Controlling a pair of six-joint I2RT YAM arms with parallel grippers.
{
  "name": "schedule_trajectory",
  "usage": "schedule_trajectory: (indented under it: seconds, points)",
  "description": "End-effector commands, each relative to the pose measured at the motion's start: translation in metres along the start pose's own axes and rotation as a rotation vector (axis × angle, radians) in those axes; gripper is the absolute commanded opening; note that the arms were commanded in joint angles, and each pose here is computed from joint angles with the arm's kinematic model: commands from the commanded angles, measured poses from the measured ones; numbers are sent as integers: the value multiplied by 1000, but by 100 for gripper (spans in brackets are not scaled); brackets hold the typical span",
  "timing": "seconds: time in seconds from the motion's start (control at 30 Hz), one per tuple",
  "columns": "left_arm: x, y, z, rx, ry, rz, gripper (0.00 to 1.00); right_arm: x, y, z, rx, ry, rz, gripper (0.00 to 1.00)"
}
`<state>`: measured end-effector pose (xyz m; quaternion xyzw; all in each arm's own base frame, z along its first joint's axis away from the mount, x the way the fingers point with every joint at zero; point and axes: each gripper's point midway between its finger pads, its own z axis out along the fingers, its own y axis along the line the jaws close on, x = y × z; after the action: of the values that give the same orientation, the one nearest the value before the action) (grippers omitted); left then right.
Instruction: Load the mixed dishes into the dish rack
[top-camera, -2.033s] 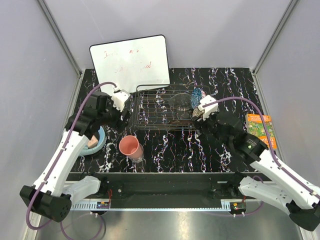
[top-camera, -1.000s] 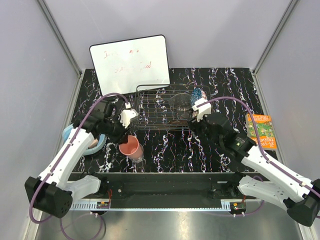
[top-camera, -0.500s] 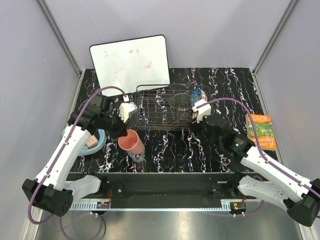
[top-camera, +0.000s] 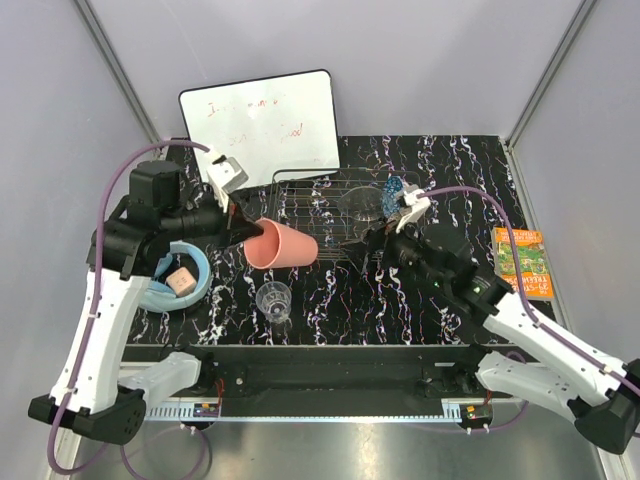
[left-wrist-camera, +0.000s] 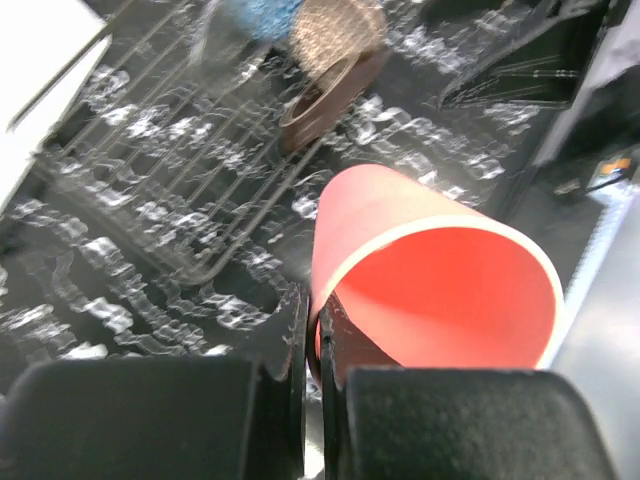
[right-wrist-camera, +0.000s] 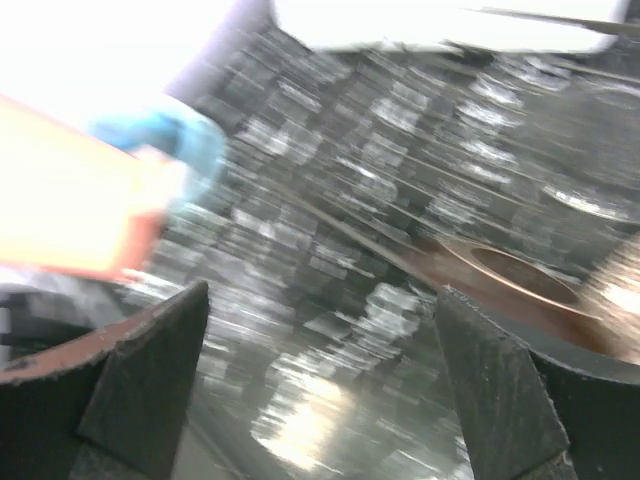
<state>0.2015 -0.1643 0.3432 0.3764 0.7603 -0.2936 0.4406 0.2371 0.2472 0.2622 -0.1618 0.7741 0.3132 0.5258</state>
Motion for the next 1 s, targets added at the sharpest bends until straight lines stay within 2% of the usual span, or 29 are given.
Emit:
schedule_trajectory:
  seconds: [0.0, 0.03, 0.07, 0.13, 0.2, 0.23, 0.27, 0.3, 0.37, 0.47, 0.57, 0.7, 0.87, 0.97]
  points:
    - [-33, -21, 9, 236, -143, -151, 0, -57, 76, -26, -384, -204, 384, 100]
    - [-37, -28, 9, 318, -167, -163, 0, -60, 79, -27, -411, -216, 419, 100]
    - [-38, -27, 11, 357, -163, -247, 0, -55, 84, -25, -439, -177, 467, 100]
    - [-42, -25, 7, 452, -200, -289, 0, -51, 90, -23, -470, -150, 505, 100]
    - [-46, -21, 5, 506, -202, -407, 0, -39, 96, -20, -521, -100, 568, 100]
    - [-47, -20, 5, 547, -226, -372, 0, -54, 105, -28, -601, -164, 579, 100]
    - [-49, -19, 3, 564, -217, -440, 0, -42, 104, -25, -621, -134, 643, 100]
    - [-55, -17, 3, 569, -248, -385, 0, -54, 110, -33, -687, -194, 651, 100]
    - [-50, -16, 5, 595, -230, -449, 0, -45, 106, -28, -692, -178, 708, 100]
    - [-49, -13, 9, 596, -232, -447, 0, -44, 107, -27, -726, -190, 740, 100]
    - [-44, -9, 13, 594, -227, -457, 0, -54, 106, -29, -770, -255, 772, 100]
    - [-34, -4, 21, 587, -216, -491, 0, -77, 109, -50, -912, -404, 793, 100]
    - [-31, 0, 25, 573, -218, -500, 0, -80, 124, -49, -1045, -370, 788, 100]
    - [-32, 1, 26, 567, -223, -496, 0, -82, 125, -43, -1049, -366, 792, 100]
